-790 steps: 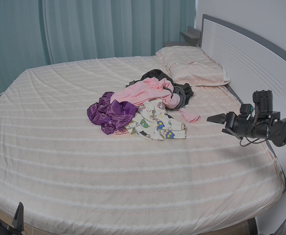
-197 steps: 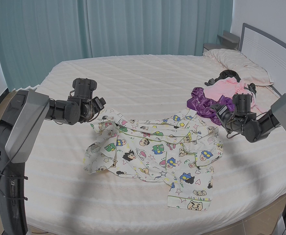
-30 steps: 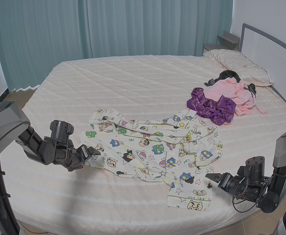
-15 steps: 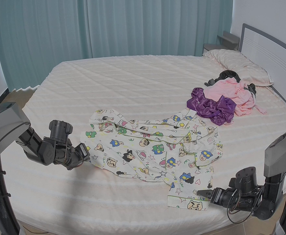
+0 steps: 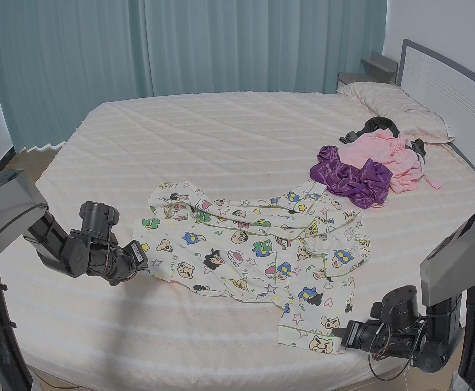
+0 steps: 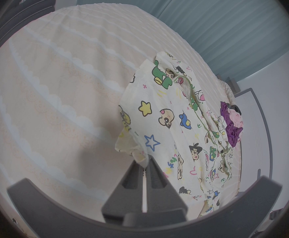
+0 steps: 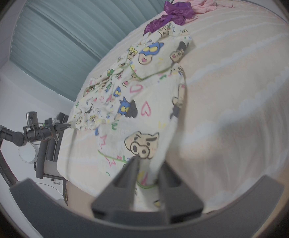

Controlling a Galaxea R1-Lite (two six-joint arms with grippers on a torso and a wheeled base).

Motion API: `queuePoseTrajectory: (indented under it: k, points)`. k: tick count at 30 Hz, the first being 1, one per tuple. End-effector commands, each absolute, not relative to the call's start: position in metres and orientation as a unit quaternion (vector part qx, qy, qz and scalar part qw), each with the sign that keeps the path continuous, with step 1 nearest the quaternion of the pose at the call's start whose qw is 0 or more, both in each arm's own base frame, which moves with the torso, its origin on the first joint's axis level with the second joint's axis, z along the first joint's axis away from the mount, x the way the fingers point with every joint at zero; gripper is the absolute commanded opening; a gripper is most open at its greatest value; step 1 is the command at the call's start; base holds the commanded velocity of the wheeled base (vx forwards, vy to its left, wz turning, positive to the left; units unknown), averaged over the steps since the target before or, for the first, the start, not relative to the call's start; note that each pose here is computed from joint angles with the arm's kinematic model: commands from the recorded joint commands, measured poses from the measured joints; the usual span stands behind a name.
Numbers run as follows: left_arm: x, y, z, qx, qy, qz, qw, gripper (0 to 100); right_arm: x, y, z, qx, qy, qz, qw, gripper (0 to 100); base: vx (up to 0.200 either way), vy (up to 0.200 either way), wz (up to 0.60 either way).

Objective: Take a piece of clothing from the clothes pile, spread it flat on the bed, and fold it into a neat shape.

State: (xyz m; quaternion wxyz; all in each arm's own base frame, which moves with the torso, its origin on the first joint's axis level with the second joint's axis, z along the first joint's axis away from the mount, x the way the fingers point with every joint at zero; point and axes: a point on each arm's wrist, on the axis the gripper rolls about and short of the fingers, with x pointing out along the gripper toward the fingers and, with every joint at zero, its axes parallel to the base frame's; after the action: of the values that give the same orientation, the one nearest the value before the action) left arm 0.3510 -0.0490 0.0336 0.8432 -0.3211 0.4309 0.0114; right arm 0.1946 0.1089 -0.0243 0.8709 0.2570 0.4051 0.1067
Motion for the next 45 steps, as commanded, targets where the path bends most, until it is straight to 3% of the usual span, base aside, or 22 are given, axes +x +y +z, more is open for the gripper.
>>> queuePoseTrajectory:
  k: [1, 10, 16, 25, 45]
  points:
    - [0.348, -0.048, 0.036, -0.320, 0.430, 0.012, 0.844, 0, 0.189, 0.106, -0.026, 0.247, 0.417, 0.104, 0.869, 0, 0.000, 0.000, 0.00]
    - [0.331, -0.047, 0.056, -0.322, 0.417, 0.004, 0.850, 0, 0.192, 0.095, -0.002, 0.268, 0.378, 0.103, 0.880, 0, 0.000, 0.000, 0.00]
    - [0.313, -0.044, 0.061, -0.318, 0.420, 0.006, 0.850, 0, 0.179, 0.079, 0.017, 0.261, 0.414, 0.117, 0.864, 0, 0.000, 0.000, 0.00]
    - [0.285, -0.040, 0.060, -0.291, 0.439, 0.005, 0.850, 0, 0.178, 0.062, 0.014, 0.228, 0.433, 0.091, 0.867, 0, 0.000, 0.000, 0.00]
    - [0.243, -0.034, 0.044, -0.250, 0.485, 0.009, 0.838, 0, 0.166, 0.057, 0.018, 0.191, 0.462, 0.097, 0.860, 0, 0.000, 0.000, 0.00]
